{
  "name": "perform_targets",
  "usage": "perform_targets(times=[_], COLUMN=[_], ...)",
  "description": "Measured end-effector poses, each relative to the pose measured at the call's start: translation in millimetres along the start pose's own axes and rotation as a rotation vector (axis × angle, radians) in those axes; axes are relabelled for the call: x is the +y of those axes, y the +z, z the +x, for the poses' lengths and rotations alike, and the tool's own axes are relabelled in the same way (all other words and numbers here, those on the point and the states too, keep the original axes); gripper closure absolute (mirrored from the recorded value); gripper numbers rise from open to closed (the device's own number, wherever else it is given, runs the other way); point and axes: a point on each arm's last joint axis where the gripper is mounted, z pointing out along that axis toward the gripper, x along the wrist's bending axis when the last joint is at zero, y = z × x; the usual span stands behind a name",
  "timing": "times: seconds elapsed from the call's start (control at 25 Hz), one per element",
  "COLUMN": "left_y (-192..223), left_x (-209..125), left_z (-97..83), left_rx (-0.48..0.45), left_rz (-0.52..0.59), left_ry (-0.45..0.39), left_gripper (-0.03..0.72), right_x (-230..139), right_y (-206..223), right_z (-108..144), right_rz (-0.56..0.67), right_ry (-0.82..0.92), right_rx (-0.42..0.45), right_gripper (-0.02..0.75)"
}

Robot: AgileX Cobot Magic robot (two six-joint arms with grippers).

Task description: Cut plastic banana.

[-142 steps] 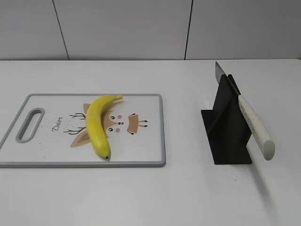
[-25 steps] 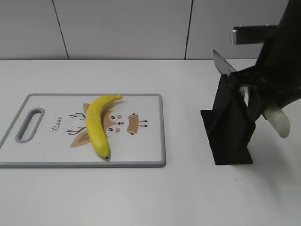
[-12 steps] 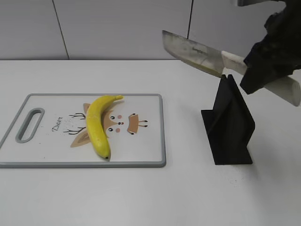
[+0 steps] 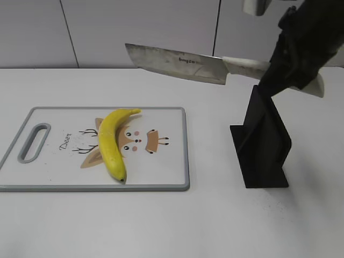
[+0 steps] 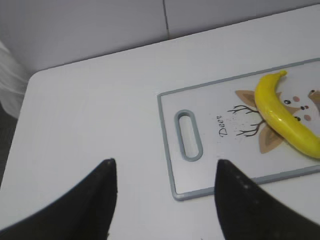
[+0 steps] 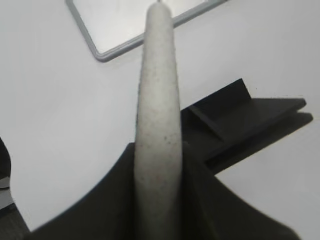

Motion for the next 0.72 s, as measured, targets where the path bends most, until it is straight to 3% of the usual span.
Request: perform_targets(times=[0.16, 0.44, 0.64, 0.72], left_y=[30.0, 82.8, 124.5, 140.0], left_x=[38.5, 89.3, 109.1, 115.1], left_z=[3.6, 8.9, -12.8, -23.2], left_rx=[-0.102, -0.276, -0.487, -0.545], left_rz=[0.027, 0.127, 0.169, 0.159], left_ry=[0.133, 0.444, 0.814, 0.919], left_gripper=[0.100, 0.116, 0.129, 0.145], right_x=[20.7, 63.9, 88.0, 94.0], right_y=[5.9, 33.1, 65.2, 75.6], right_z=[-12.6, -25.8, -20.7, -14.9], right_rz=[-0.025, -0.034, -0.025, -0.020], right_ry=[-0.060, -0.178, -0.280, -0.342], right_rx=[0.035, 0.083, 0.122, 0.140], right_gripper=[0.556, 0.556, 0.556, 0.556])
